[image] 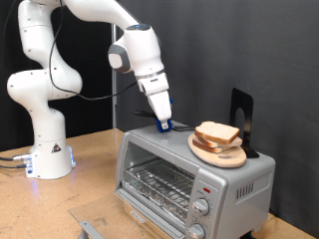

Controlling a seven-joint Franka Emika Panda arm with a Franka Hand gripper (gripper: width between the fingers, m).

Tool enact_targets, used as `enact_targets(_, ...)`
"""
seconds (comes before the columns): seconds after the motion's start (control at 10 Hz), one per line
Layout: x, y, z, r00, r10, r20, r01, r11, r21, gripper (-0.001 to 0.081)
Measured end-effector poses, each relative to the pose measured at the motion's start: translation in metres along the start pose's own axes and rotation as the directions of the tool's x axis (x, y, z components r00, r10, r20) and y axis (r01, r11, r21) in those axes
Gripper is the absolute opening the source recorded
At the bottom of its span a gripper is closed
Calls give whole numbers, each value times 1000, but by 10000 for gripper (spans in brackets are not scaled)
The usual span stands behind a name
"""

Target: Make a piece of toast with the oven

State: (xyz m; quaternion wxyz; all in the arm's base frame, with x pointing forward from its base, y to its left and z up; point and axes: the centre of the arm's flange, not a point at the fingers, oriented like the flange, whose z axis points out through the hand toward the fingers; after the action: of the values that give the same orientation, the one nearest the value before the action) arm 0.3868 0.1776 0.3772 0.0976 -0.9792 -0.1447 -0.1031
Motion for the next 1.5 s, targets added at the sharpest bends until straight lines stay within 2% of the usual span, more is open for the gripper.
enact_targets(0.5, 0, 0, 0, 1000, 7, -2, -7, 1000, 5, 390)
enact_targets(0.7, 4, -3, -6, 999, 26, -24, -25, 999, 47, 390)
enact_targets(0.9, 11, -6, -22, 998, 28, -48, -23, 995, 97, 390)
enact_targets(1.1, 11, -9, -43, 999, 22, 29, -26, 988, 153, 391)
enact_targets(1.3, 11, -8, -38, 999, 45, -28, -41, 989, 142, 391)
enact_targets(1.5, 5, -5, -38, 979, 149, -138, -124, 976, 179, 391)
